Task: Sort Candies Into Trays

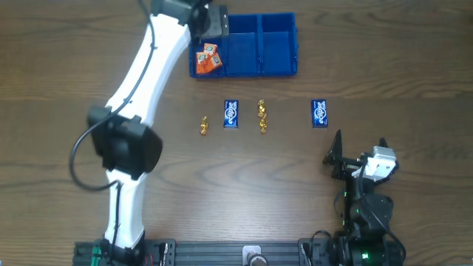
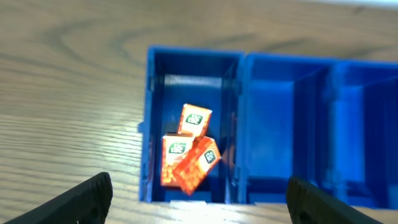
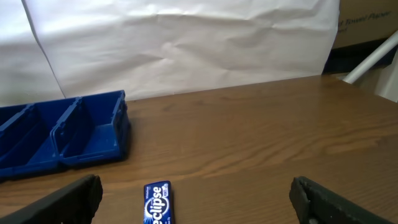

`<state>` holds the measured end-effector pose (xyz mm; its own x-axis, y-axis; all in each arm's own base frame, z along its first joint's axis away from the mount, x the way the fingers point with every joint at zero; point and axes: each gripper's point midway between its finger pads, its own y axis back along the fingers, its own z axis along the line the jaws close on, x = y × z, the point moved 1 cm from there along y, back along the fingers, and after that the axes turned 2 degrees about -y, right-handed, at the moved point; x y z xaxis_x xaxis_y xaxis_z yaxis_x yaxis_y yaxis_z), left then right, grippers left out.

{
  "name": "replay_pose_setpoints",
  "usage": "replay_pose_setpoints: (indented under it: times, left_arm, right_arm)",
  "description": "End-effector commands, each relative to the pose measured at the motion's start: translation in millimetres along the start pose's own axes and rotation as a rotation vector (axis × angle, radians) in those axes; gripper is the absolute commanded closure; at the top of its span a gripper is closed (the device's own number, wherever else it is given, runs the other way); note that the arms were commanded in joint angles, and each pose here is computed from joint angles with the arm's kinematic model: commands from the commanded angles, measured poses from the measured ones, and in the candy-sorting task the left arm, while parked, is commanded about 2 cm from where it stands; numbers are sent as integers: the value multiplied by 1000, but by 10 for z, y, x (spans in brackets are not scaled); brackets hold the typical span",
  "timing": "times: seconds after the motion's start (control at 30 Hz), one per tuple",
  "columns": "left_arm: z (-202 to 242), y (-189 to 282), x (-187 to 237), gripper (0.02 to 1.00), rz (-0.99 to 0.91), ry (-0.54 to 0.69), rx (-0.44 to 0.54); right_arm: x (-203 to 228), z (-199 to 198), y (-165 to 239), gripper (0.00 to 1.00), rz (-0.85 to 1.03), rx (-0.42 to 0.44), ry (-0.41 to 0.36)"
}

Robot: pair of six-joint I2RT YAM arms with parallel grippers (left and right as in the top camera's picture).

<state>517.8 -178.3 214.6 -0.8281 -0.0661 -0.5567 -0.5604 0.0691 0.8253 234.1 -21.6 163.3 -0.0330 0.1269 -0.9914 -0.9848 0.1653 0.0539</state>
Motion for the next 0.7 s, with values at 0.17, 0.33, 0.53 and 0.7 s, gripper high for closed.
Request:
replay_pose_setpoints:
  times: [0.17, 0.33, 0.53, 0.7]
  left_arm:
    - [352, 2219, -482, 110, -521, 13, 71]
    - [759, 2581, -9, 110, -713, 32, 110]
    - [1346, 2636, 738, 121, -798, 15, 36]
    - [1580, 2530, 1351, 112, -854, -47, -12]
  right_arm:
    - [0, -13, 2, 1, -3, 6, 5]
    - [0, -13, 2, 1, -3, 5, 5]
    - [0, -13, 2, 1, -3, 5, 5]
    - [0, -13, 2, 1, -3, 6, 5]
